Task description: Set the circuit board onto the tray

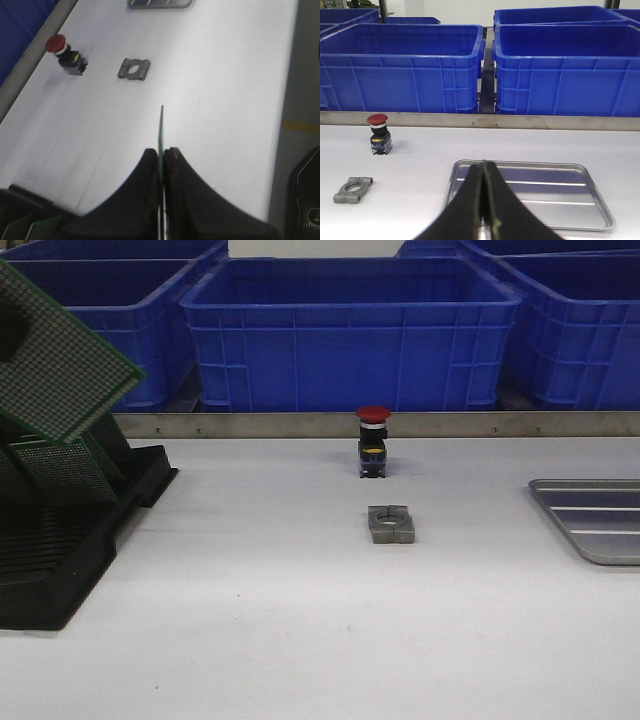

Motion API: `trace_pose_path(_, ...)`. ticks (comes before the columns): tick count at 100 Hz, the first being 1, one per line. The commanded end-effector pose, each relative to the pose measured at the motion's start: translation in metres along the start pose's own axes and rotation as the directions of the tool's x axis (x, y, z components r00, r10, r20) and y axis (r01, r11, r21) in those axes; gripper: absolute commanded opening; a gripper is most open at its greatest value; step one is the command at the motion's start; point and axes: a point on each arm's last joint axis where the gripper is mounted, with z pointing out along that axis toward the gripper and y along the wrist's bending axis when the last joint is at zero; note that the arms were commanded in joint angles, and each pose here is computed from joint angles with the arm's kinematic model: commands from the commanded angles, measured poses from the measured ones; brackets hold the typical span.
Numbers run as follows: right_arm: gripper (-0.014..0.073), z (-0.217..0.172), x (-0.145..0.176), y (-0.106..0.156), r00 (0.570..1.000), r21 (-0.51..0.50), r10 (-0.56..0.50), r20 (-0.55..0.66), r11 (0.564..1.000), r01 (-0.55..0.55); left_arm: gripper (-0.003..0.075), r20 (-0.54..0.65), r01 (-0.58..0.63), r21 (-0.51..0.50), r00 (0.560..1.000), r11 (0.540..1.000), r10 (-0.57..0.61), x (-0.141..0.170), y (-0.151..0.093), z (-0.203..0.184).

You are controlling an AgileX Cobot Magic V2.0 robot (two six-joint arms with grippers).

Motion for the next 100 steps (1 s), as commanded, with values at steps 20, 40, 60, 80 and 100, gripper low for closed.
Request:
trace_pose_path(20,-0.006,-0.003,-0.013,0.0,0.993,0.0,-0.018,0.112,1.0,0.018,-0.002,0.195,-0.007,0.074,0.981,0.997,-0.008,-0.038,-0.016,0.004)
trace_pose_path(40,-0.006,-0.003,-0.013,0.0,0.993,0.0,-0.018,0.112,1.0,0.018,-0.002,0.241,-0.001,0.105,0.97,0.994,-0.025,-0.046,-0.022,0.005)
trace_pose_path(60,-0.006,-0.003,-0.012,0.0,0.994,0.0,-0.018,0.108,1.0,0.018,-0.002,0.249,0.003,0.109,0.968,0.994,-0.03,-0.047,-0.022,0.005)
trace_pose_path(80,-0.006,-0.003,-0.02,0.0,0.998,0.004,-0.014,0.067,1.0,0.014,-0.002,0.249,0.003,0.109,0.968,0.994,-0.03,-0.047,-0.022,0.005)
trace_pose_path(100,-0.006,0.0,-0.043,0.0,0.993,0.01,0.022,-0.113,1.0,-0.021,-0.002,0.249,0.003,0.109,0.968,0.994,-0.03,-0.047,-0.022,0.005)
